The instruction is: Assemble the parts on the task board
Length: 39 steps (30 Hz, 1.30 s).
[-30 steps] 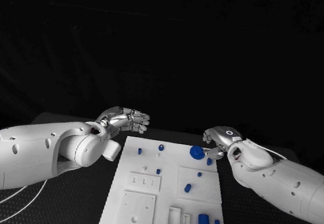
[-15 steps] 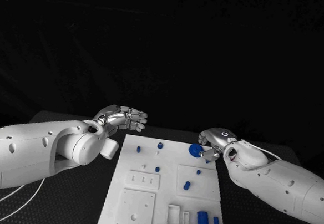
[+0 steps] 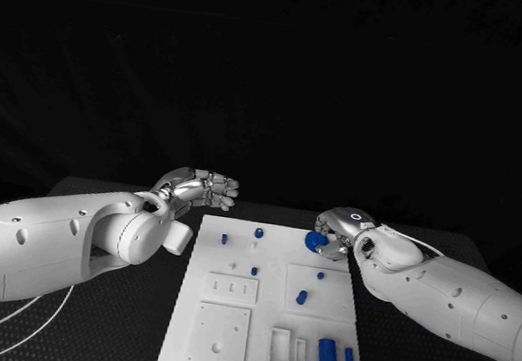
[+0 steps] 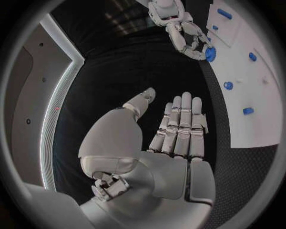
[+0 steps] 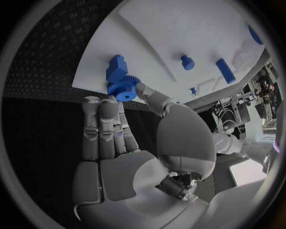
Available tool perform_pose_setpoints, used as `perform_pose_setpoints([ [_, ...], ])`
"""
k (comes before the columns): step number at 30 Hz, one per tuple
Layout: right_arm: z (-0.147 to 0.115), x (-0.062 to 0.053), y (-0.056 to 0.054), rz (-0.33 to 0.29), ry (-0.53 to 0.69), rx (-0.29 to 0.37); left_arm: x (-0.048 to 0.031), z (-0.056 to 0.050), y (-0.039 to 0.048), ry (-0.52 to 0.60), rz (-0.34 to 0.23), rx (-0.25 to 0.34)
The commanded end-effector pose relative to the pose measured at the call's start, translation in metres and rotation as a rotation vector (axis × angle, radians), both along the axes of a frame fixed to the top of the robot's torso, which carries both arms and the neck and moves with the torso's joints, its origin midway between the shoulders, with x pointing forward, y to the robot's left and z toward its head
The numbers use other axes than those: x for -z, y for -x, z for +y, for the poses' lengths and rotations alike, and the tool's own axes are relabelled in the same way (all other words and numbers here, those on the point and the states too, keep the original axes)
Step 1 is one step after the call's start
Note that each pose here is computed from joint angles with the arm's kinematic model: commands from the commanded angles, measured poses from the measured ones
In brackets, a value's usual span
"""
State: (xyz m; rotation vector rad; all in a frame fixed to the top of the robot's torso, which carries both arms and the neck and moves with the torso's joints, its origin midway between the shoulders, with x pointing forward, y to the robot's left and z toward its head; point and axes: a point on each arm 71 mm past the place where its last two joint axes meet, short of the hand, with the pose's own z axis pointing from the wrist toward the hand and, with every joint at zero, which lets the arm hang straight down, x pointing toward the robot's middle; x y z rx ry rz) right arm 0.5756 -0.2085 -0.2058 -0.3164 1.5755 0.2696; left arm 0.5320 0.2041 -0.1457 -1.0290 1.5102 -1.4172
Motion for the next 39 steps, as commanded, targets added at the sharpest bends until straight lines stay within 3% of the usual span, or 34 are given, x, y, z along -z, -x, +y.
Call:
perform_pose_setpoints([
  [1,0.0,0.004,-0.001,0.024,0.012,-0.003,-0.0014,-0.003,0.0004,0.005,-0.01,0.02],
  [16,0.007,0.013,0.0,0.07,0.05,-0.011,-0.0012,-0.004,0.0003,0.005,-0.008,0.023],
  [24,0.009,0.024,0.002,0.132,0.137,-0.011,-0.0012,-0.006,0.0006,0.006,-0.007,0.028],
  [39,0.021,0.04,0.008,0.155,0.231,-0.038,-0.001,-0.007,0.0006,0.005,-0.005,0.03],
])
